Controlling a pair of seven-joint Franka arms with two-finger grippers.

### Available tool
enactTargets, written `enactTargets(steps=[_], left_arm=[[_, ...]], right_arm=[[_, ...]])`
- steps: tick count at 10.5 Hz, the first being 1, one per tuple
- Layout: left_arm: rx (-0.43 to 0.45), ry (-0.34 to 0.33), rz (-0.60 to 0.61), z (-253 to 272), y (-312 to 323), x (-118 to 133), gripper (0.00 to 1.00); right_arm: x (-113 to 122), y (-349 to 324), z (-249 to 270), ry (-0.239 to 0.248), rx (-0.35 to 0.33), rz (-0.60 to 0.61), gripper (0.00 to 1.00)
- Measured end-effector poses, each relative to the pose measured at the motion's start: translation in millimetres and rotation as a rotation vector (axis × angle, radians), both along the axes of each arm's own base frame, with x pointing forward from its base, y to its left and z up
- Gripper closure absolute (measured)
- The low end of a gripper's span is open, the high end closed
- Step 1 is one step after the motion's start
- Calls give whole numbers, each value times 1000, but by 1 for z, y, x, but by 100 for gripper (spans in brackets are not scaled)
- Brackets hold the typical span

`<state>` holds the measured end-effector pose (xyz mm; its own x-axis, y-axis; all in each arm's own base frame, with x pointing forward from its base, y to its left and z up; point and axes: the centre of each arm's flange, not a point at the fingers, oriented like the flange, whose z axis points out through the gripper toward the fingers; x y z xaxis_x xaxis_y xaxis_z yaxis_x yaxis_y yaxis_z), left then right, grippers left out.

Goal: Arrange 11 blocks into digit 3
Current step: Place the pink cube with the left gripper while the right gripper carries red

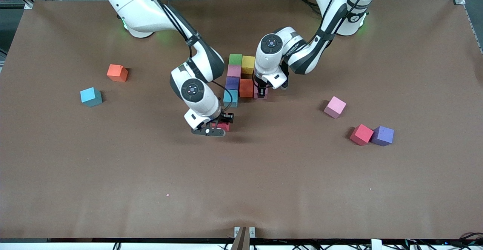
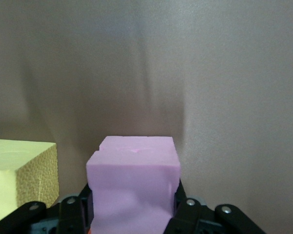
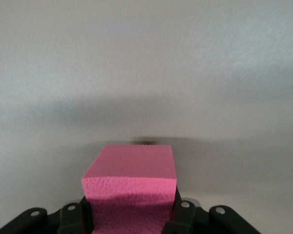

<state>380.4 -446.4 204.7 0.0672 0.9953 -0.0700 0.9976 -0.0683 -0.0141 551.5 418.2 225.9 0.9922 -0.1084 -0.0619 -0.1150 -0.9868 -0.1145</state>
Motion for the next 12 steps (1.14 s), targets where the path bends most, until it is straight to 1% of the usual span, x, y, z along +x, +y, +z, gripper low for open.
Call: enactTargets(steps=[5, 9, 12], left_arm=[[-5, -3, 0, 1, -2, 1, 39], [-6, -3, 0, 0, -3, 2, 39], [-11, -5, 1, 0, -5, 4, 39]], right_arm=[[-17, 16, -19, 29, -19, -8, 44], [-22, 20, -27, 41, -27, -12, 44], [-27, 23, -27, 63, -43, -20, 44]])
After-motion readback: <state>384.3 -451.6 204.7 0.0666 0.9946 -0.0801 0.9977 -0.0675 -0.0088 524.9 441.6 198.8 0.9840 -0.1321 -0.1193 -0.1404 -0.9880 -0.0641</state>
